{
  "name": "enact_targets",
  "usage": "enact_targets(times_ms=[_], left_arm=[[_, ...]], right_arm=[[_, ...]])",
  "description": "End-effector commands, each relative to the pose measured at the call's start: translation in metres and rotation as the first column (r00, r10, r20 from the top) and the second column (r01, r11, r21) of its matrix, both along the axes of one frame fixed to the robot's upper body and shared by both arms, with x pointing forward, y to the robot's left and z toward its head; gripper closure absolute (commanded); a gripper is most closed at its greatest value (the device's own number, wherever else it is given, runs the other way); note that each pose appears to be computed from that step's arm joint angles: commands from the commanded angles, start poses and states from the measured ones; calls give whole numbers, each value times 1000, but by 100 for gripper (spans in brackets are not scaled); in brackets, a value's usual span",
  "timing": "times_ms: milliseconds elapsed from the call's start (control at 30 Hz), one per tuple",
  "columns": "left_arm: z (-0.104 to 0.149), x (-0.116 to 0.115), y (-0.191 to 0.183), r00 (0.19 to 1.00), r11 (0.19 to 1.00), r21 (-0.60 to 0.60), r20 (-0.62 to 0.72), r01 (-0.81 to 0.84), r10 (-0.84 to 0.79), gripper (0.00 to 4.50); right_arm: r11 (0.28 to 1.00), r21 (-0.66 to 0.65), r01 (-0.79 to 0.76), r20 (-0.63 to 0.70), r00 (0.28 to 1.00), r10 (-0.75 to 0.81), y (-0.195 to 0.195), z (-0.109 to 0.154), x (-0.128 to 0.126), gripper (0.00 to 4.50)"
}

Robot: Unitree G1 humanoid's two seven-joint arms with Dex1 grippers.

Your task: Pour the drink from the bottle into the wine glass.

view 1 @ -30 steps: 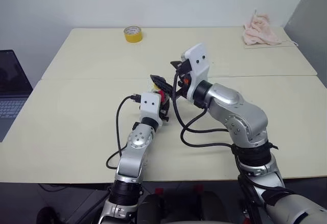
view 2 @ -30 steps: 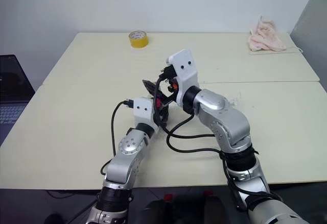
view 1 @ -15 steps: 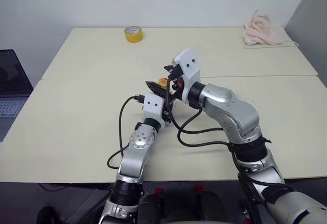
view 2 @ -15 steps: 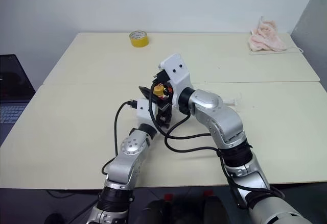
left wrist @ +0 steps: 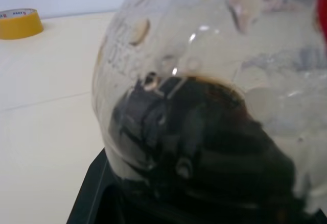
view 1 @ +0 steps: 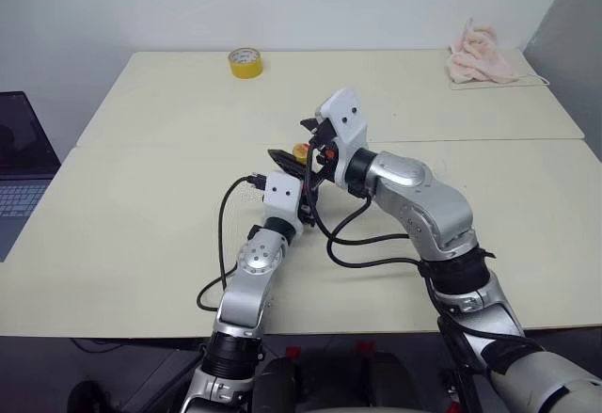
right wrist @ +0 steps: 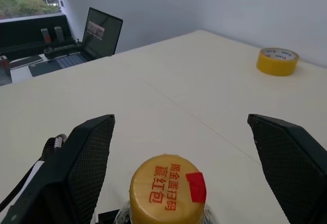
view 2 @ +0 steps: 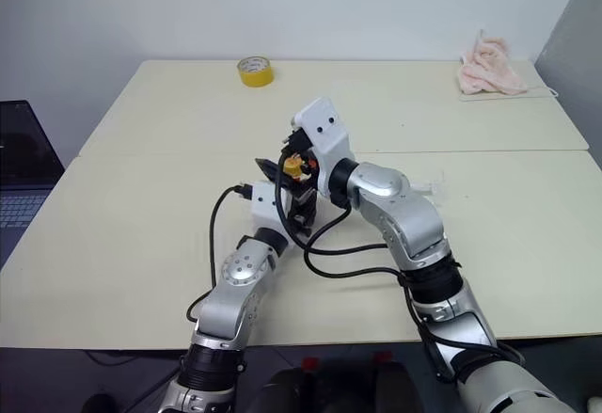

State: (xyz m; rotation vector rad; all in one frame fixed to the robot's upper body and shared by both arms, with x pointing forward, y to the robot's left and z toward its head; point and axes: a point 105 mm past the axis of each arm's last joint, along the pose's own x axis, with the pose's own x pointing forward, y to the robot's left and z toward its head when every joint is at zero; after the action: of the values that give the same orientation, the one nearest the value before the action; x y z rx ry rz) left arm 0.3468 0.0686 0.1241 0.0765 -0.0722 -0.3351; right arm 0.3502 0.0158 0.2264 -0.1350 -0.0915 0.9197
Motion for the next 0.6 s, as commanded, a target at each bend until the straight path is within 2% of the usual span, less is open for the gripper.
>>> enact_targets(times_ms=[33,367,600], left_arm=[[26,-4,-6,994,999,-23,108,28,-26,243],[28,-5,-6,993,998,-42,115,37,-31,243],[28,-4,-5,993,998,-55,112,36,-30,243]], right_arm=[[1000,-5,10,32,999,-10,-3,4,5,5],[999,-14,38,47,998,-37,-14,5,14,5],[1000,-23,20,65,998,-18,-22,8,8,5]])
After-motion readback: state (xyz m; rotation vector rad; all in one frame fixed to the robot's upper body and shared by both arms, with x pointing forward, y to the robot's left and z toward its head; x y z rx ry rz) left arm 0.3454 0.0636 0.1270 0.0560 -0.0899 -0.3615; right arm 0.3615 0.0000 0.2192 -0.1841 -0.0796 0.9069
